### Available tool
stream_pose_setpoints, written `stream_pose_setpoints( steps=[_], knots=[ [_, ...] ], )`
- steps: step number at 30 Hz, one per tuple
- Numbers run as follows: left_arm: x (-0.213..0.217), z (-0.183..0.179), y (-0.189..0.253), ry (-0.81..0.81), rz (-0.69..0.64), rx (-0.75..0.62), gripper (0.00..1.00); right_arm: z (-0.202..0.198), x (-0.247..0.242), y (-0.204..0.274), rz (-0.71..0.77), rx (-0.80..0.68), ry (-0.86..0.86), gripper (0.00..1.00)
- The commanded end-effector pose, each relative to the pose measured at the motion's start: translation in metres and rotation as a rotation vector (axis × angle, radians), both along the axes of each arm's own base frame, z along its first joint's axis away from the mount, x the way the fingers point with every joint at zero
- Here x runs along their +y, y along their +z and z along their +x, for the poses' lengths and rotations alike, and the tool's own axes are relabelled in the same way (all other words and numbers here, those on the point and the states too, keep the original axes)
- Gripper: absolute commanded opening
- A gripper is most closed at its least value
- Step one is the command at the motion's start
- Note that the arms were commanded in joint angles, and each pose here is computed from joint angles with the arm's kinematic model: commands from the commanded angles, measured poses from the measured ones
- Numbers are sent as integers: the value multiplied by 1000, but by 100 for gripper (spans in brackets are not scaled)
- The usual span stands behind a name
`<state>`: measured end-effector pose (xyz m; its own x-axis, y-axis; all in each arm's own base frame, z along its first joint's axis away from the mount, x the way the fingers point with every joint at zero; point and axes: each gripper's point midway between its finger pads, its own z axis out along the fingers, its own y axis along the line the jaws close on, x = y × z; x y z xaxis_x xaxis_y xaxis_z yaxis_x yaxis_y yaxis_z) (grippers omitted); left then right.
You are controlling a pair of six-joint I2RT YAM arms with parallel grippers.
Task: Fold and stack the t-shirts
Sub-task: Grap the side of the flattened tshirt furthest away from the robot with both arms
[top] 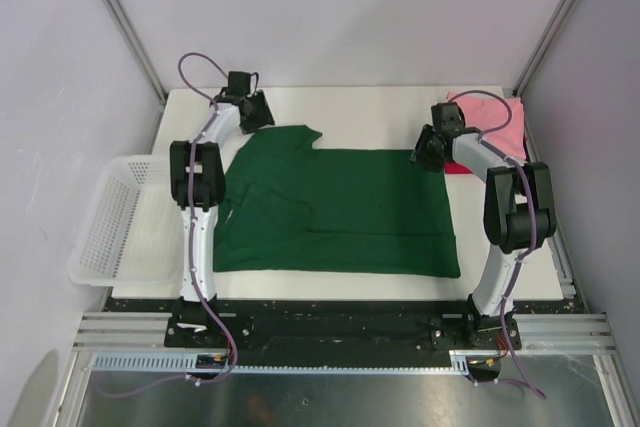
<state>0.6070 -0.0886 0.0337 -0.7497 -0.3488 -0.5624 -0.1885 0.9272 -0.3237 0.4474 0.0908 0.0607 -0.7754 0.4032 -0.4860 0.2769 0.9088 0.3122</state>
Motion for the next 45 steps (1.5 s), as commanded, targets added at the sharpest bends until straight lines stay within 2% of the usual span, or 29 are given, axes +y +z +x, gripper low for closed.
stream_pose_setpoints(
  steps=[1,5,8,12,14,23,31,45],
  knots=[
    [-9,-10,2,-64,-8,12,59,26,-12,14,-82,-55,-9,46],
    [-9,-16,0,-73,8,20,51,35,-18,13,-126,-44,-16,46],
    [-9,-18,1,-77,21,20,36,42,-20,12,-158,-37,-15,46],
    [-9,-17,12,-77,26,3,8,54,-24,9,-222,-26,-9,45],
    [-8,-16,21,-77,31,-15,2,60,-26,7,-246,-18,-8,46],
    [-2,-17,58,-74,57,-77,0,67,-41,-16,-327,40,-19,42],
    [-6,-20,58,-78,36,-70,0,73,-60,-20,-380,32,-104,41],
    [-8,-18,61,-79,27,-76,0,99,-66,-26,-360,13,-191,41]
  ],
)
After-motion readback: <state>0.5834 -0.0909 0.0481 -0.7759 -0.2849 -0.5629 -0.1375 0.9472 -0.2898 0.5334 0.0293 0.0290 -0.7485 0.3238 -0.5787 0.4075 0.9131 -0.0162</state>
